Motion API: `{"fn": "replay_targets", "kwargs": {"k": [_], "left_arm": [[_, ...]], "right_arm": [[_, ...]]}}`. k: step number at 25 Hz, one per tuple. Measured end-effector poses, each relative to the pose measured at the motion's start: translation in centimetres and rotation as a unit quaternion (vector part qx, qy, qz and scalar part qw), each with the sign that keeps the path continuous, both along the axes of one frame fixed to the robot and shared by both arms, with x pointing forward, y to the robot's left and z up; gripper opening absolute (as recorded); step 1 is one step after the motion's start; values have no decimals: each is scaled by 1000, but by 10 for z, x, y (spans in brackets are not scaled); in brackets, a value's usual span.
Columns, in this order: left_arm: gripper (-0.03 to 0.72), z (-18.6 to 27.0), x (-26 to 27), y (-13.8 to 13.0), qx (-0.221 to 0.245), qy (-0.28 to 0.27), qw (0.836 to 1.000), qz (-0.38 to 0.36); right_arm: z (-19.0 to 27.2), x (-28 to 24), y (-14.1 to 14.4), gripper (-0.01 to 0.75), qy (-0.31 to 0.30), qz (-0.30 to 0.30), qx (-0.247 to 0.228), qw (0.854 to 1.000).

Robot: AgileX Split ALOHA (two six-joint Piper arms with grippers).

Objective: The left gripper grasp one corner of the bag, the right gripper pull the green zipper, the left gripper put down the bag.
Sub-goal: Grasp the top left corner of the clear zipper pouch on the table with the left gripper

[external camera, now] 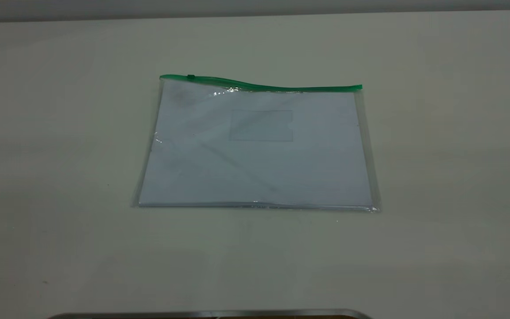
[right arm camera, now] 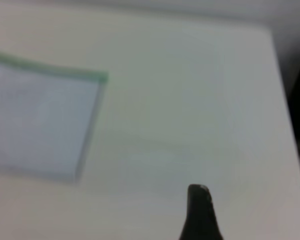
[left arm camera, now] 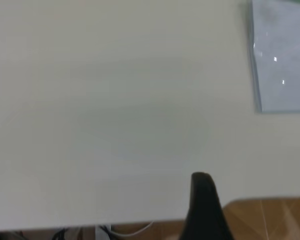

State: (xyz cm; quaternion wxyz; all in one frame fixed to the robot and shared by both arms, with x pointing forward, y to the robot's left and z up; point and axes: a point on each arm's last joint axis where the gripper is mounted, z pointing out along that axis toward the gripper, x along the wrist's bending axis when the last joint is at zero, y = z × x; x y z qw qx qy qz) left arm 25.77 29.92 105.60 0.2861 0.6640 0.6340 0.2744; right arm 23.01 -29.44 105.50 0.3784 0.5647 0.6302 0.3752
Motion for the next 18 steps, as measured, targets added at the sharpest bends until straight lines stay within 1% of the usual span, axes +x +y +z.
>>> {"fn": "replay_targets", "kwargs": {"k": [2,4,8,11,14,15,18], "left_arm": [[590,13,20,-1,-3,5,1000,0],[590,26,44,-2,-10,17,1000,-1],[590,37,102,-8,-44,58,997,-8],[590,33,148,-14,-71,92,993,-17],[590,18,195,-20,-100,122,987,-30],[590,14,208,-23,-108,123,986,-38],[590,-12,249,-28,-122,145,980,-61]], "right_arm": [[11,-1,0,579,-33,-4,8,999],[21,1,0,579,-38,-8,16,999],[35,24,0,579,6,-13,25,1000],[43,54,0,579,40,-18,37,998],[46,83,1,579,66,-21,45,997],[45,91,1,579,71,-22,46,996],[38,118,1,579,103,-25,48,993]]}}
